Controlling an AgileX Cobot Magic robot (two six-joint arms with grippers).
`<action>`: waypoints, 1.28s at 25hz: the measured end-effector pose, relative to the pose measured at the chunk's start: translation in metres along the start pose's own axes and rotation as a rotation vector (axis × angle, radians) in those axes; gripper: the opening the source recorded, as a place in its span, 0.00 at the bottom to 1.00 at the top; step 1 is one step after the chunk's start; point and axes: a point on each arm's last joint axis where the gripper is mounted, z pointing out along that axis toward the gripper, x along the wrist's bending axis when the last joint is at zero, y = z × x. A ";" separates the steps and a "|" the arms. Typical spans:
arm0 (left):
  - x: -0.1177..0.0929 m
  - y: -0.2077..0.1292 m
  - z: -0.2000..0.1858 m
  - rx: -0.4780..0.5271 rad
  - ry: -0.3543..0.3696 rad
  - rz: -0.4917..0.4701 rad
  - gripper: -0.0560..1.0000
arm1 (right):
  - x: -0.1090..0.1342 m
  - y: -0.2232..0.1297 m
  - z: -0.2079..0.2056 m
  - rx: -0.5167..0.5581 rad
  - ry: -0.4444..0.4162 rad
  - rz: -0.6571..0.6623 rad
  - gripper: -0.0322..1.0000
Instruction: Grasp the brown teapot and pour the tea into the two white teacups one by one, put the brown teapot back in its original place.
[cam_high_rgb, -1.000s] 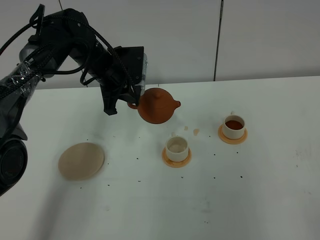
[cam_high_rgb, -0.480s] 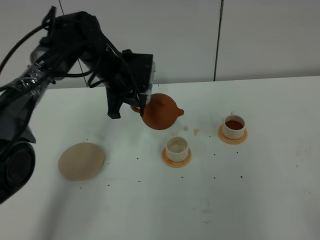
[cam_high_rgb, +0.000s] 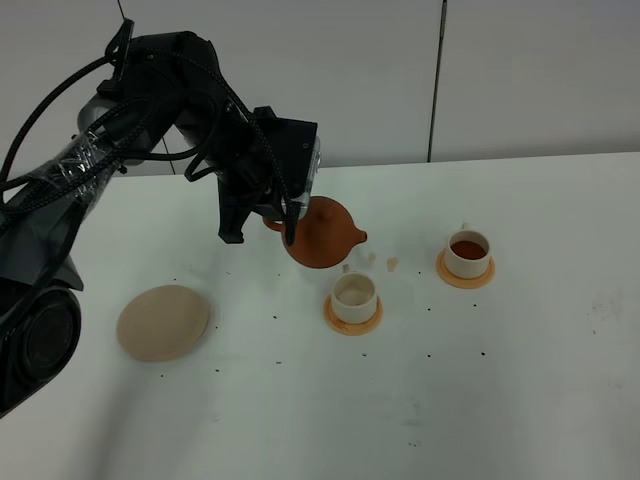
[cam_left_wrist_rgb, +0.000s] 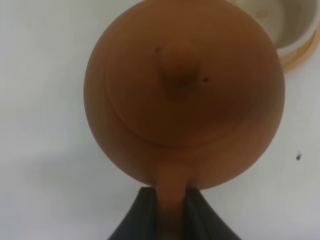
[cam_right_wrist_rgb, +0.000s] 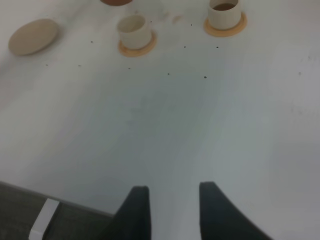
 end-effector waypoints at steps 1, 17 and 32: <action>0.000 -0.001 0.000 0.012 0.001 0.003 0.21 | 0.000 0.000 0.000 0.000 0.000 0.000 0.26; 0.000 -0.004 0.000 0.052 0.003 0.070 0.21 | 0.000 0.000 0.000 -0.001 0.000 0.000 0.26; -0.002 0.012 0.002 0.104 0.001 0.154 0.21 | 0.000 0.000 0.000 -0.001 0.000 0.000 0.26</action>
